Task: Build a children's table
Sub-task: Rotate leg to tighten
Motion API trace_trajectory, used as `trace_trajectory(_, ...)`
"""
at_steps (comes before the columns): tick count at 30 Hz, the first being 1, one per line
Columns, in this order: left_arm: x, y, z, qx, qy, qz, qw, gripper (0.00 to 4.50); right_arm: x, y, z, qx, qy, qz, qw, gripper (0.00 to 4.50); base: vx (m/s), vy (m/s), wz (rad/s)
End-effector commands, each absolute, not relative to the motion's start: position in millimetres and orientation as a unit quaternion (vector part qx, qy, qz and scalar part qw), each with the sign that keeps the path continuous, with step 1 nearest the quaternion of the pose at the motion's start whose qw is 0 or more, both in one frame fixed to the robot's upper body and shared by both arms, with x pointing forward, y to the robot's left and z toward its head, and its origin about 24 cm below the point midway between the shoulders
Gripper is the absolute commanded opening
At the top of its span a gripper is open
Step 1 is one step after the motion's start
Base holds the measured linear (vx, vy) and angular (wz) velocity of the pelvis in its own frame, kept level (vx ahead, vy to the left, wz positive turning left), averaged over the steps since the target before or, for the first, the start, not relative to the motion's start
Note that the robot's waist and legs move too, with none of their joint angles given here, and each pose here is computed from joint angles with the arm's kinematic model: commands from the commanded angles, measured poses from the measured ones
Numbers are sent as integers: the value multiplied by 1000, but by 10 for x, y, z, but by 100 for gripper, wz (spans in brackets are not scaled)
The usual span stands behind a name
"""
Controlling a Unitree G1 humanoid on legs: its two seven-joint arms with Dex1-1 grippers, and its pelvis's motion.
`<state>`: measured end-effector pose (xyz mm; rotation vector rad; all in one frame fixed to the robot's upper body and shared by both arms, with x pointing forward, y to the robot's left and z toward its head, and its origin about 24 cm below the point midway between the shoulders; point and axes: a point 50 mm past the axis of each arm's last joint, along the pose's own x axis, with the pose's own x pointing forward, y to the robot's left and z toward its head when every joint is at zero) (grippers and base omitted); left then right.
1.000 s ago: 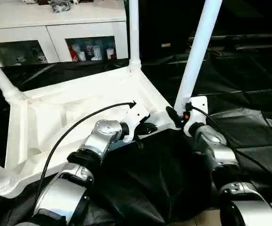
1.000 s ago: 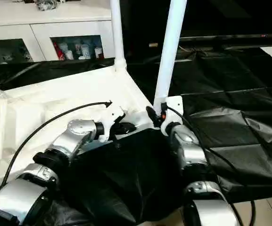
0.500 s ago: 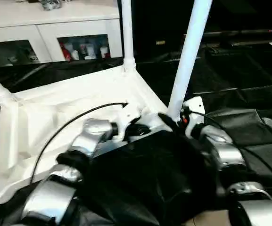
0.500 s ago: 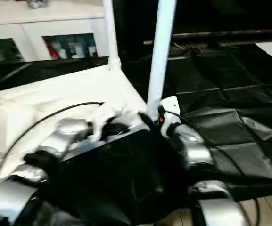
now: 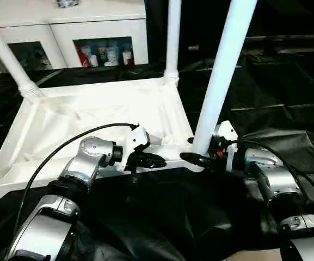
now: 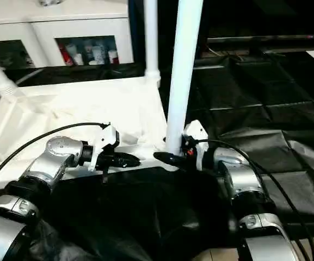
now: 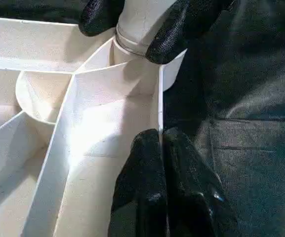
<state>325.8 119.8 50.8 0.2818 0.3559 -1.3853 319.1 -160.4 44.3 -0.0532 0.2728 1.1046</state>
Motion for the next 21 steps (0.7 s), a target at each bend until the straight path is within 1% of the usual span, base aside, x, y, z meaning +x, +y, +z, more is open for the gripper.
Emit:
trace_trajectory(1,3236,1122,504,127,161,-641,740,0,3106,-1487,347,-19,150,554,818,283,0,0,0)
trace_trajectory(3,3225,1113,501,124,160,-643,739,0,3098,-1480,343,-17,151,555,818,264,0,0,0)
trace_trajectory(6,3213,1102,489,121,161,-644,738,0,3100,-1481,344,-14,150,548,823,256,0,0,0)
trace_trajectory(7,3213,1095,485,121,161,-643,739,0,3100,-1487,342,-14,149,541,827,256,0,0,0)
trace_trajectory(8,3236,1079,477,119,162,-632,749,0,3130,-1497,314,-14,150,510,847,256,0,0,0)
trace_trajectory(9,3236,1079,477,119,162,-632,749,0,3130,-1497,314,-14,150,510,847,254,0,0,0)
trace_trajectory(10,3285,1043,468,119,162,-606,770,0,3184,-1519,259,-14,150,449,881,254,0,0,0)
trace_trajectory(12,3322,1009,467,120,161,-586,785,0,3220,-1536,216,-8,151,400,904,254,0,0,0)
trace_trajectory(13,3361,947,467,117,159,-564,802,0,3236,-1526,149,19,159,350,923,254,0,0,0)
trace_trajectory(14,3369,931,466,117,159,-559,805,0,3237,-1522,132,24,161,338,927,254,0,0,0)
trace_trajectory(15,3406,832,462,114,158,-536,821,0,3237,-1499,44,42,176,279,943,254,0,0,0)
trace_trajectory(17,3432,741,467,110,156,-518,834,0,3241,-1476,-18,54,188,231,953,254,0,0,0)
trace_trajectory(18,3432,741,467,110,156,-518,834,0,3241,-1476,-18,54,188,231,953,254,0,0,0)
trace_trajectory(19,3442,708,471,109,154,-511,839,0,3243,-1465,-37,59,191,214,956,254,0,0,0)
trace_trajectory(20,3462,617,495,101,147,-497,850,0,3239,-1374,-80,55,201,201,957,254,0,0,0)
trace_trajectory(21,3463,608,497,100,146,-496,850,0,3239,-1358,-80,54,201,204,957,254,0,0,0)
